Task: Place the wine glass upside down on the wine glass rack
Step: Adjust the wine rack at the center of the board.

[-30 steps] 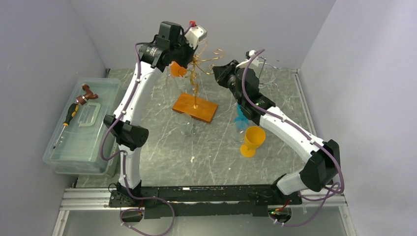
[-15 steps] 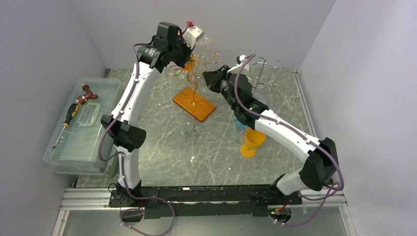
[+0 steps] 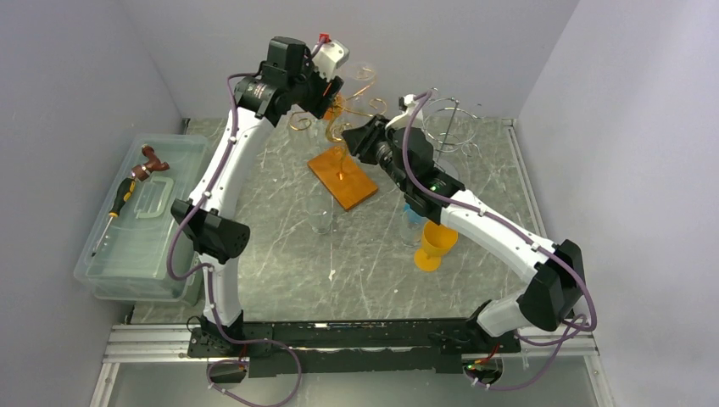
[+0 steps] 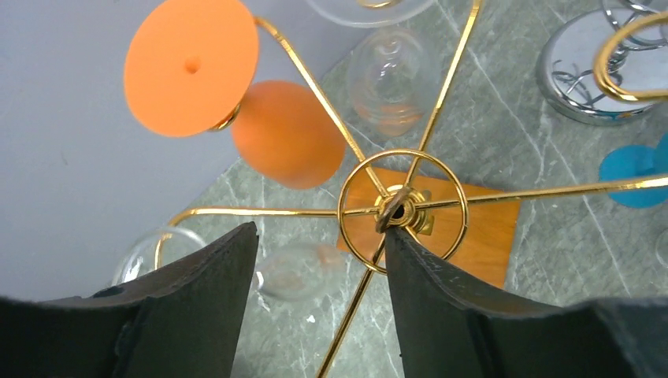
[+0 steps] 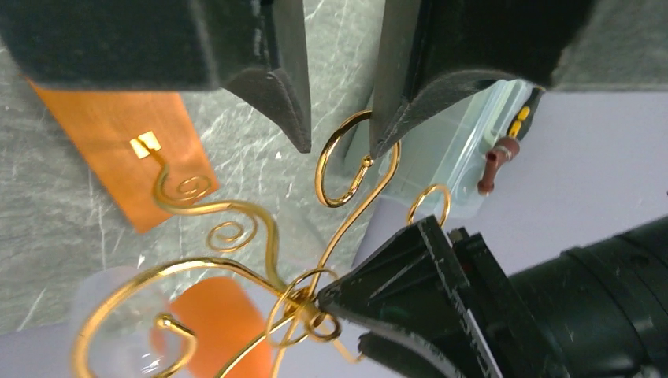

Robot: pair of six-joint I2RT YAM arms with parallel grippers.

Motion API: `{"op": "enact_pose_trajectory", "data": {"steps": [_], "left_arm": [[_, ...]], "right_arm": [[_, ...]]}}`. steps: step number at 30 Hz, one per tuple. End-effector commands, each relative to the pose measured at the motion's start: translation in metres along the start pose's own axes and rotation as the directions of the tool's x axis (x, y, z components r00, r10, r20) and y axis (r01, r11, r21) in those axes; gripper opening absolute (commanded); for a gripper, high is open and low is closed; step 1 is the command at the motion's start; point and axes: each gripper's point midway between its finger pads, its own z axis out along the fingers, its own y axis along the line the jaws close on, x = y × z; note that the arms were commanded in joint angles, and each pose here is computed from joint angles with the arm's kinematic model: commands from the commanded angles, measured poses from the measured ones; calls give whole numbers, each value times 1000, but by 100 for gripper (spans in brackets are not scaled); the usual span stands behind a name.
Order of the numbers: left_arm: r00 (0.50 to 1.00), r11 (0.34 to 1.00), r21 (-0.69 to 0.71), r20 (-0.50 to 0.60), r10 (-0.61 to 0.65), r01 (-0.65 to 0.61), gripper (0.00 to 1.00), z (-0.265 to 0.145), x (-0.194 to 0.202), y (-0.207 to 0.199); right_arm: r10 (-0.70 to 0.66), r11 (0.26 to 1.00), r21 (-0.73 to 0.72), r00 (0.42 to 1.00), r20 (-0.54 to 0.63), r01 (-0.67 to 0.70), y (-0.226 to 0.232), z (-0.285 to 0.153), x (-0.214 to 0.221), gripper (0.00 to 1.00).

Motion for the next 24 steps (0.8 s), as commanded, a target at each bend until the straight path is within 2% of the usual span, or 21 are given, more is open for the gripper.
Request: {"op": "enact_pose_trajectory", "data": {"steps": [1, 6, 8, 17, 24], "left_arm": [[985, 1000, -22, 170, 22, -18, 69, -45, -50, 4], [983, 999, -25, 181, 35, -31, 71, -58, -51, 4], [985, 999, -16, 172, 35, -33, 70, -60, -49, 2], [995, 999, 19, 97, 27, -29, 65, -39, -20, -7], [997, 999, 45, 81, 15, -18, 61, -31, -15, -12]], "right_arm": [[-123, 991, 17, 953, -276, 133, -17, -23, 65, 38], [-144, 989, 1, 958, -248, 149, -5, -26, 47, 50], [-154, 987, 4, 958, -243, 160, -3, -27, 41, 51], [-139, 988, 32, 959, -247, 152, -16, -26, 36, 50], [-140, 987, 46, 959, -248, 155, -28, -26, 26, 49]]}}
